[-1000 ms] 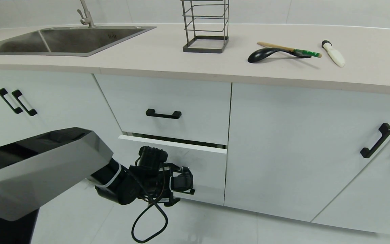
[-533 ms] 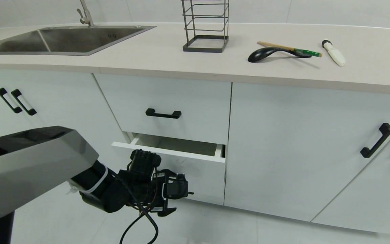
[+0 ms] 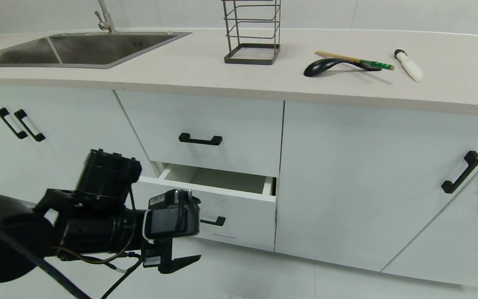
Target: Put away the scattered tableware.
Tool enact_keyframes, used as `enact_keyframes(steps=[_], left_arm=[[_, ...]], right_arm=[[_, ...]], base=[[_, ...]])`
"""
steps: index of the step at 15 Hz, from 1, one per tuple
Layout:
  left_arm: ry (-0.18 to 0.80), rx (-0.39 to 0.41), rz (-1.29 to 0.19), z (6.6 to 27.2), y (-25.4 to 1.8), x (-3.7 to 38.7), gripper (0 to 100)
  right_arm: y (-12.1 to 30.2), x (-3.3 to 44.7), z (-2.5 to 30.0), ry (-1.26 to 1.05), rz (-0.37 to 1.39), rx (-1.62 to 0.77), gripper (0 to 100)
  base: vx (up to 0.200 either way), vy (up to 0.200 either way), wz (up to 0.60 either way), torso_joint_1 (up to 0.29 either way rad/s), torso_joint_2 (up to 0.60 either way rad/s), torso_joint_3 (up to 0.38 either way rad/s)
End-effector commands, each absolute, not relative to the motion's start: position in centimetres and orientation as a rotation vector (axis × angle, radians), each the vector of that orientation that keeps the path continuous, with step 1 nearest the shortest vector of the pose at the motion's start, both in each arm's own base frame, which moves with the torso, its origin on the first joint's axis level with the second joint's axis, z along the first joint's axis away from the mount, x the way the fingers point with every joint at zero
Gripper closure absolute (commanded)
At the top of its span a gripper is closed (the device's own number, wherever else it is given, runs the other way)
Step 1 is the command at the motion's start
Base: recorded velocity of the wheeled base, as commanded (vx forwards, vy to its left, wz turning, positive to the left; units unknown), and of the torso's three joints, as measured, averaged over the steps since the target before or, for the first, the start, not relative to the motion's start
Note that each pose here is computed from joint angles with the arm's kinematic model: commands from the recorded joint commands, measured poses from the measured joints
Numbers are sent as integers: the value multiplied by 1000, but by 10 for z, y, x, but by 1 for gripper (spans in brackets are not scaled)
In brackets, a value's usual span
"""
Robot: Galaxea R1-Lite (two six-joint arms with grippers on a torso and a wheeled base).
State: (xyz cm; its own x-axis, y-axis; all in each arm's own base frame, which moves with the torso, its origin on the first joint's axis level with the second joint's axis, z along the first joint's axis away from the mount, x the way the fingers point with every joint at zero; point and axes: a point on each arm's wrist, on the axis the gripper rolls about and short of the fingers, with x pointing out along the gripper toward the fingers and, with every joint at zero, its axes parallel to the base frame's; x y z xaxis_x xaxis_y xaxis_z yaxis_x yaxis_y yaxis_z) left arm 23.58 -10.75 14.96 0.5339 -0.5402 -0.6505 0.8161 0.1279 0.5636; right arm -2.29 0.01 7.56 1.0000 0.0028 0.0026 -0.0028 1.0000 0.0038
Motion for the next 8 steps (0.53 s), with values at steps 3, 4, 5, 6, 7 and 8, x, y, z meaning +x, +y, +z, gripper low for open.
enact_keyframes(steps=[3, 4, 5, 6, 7, 8], left_arm=[[242, 925, -1092, 156, -110, 272, 0], [254, 922, -1088, 152, -110, 283, 0], [279, 916, -1082, 139, -110, 297, 0], [290, 916, -1077, 128, -111, 305, 0], [288, 915, -1068, 119, -113, 313, 0], [282, 917, -1058, 111, -116, 320, 0]], right_arm=[[0, -23, 76, -2, 3, 5, 100], [0, -23, 76, -2, 3, 5, 100], [0, -23, 76, -2, 5, 3, 100], [0, -23, 76, -2, 5, 3, 100], [0, -23, 76, -2, 8, 3, 100], [0, -23, 76, -2, 8, 3, 100]], base=[[0, 0, 0, 0, 0, 0], [0, 0, 0, 0, 0, 0], [0, 0, 0, 0, 0, 0], [0, 0, 0, 0, 0, 0], [0, 0, 0, 0, 0, 0], [0, 0, 0, 0, 0, 0]])
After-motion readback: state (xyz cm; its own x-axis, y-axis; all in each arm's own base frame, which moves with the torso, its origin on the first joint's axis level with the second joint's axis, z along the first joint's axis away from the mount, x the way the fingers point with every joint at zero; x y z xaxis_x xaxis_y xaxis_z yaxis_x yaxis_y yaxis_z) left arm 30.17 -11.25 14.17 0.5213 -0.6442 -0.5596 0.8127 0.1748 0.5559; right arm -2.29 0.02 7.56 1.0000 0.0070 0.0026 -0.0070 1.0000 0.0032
